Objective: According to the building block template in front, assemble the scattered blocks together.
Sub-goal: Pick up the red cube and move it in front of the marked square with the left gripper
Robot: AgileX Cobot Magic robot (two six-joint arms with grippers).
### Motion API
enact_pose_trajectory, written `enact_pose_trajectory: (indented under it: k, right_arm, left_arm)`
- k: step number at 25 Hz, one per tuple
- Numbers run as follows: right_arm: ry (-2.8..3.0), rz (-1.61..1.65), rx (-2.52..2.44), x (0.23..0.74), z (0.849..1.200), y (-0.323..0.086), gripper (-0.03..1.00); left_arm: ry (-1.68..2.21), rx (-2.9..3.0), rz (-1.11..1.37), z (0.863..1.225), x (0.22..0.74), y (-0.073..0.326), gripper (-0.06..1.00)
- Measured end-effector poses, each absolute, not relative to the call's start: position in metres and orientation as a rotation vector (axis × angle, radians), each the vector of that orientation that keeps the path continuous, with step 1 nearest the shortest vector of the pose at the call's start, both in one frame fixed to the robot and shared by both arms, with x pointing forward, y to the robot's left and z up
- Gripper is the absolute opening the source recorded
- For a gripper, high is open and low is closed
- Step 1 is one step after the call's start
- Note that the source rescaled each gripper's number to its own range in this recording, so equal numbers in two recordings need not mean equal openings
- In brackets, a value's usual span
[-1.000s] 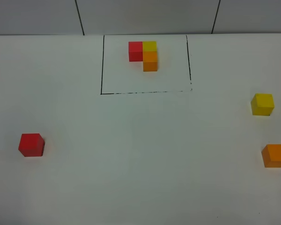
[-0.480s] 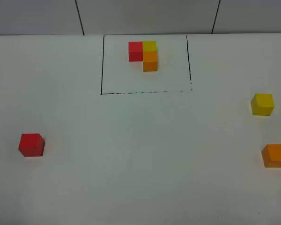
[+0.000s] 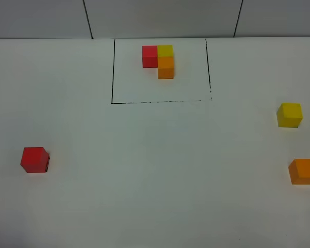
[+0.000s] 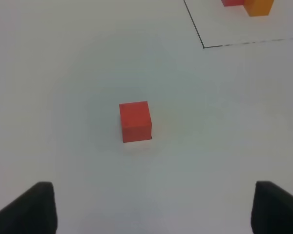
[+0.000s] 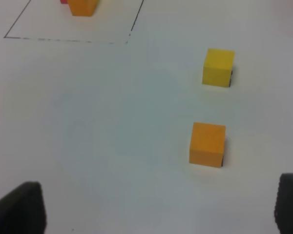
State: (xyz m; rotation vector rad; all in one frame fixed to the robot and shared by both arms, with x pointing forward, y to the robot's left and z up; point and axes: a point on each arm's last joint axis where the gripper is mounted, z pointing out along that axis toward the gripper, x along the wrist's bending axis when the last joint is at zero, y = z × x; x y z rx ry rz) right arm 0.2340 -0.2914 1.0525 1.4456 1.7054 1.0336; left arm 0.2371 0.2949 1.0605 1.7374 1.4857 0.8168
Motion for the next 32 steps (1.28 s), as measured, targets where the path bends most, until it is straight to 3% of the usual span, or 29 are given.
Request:
enact_pose_trajectory:
  k: [6, 11, 20, 32]
  right_arm:
    - [1.705, 1.034, 1.446, 0.234, 1.053, -0.291, 0.88]
    - [1.707, 1.033, 1.445, 0.234, 1.052, -0.291, 0.88]
    - [1.707, 1.033, 1.445, 0.234, 1.052, -0.291, 0.87]
    - [1.707, 1.033, 1.445, 0.234, 1.052, -0.291, 0.86]
  left_arm:
    - [1.718, 1.828, 0.629, 1.088, 0.291, 0.295, 0.97]
    - [1.913, 1.987, 0.422, 1.091, 0.363, 0.294, 1.00]
    - [2.101, 2.167, 0.111, 1.042, 0.478, 0.289, 1.00]
    - [2.189, 2.189, 0.065, 0.980, 0.521, 0.290, 1.00]
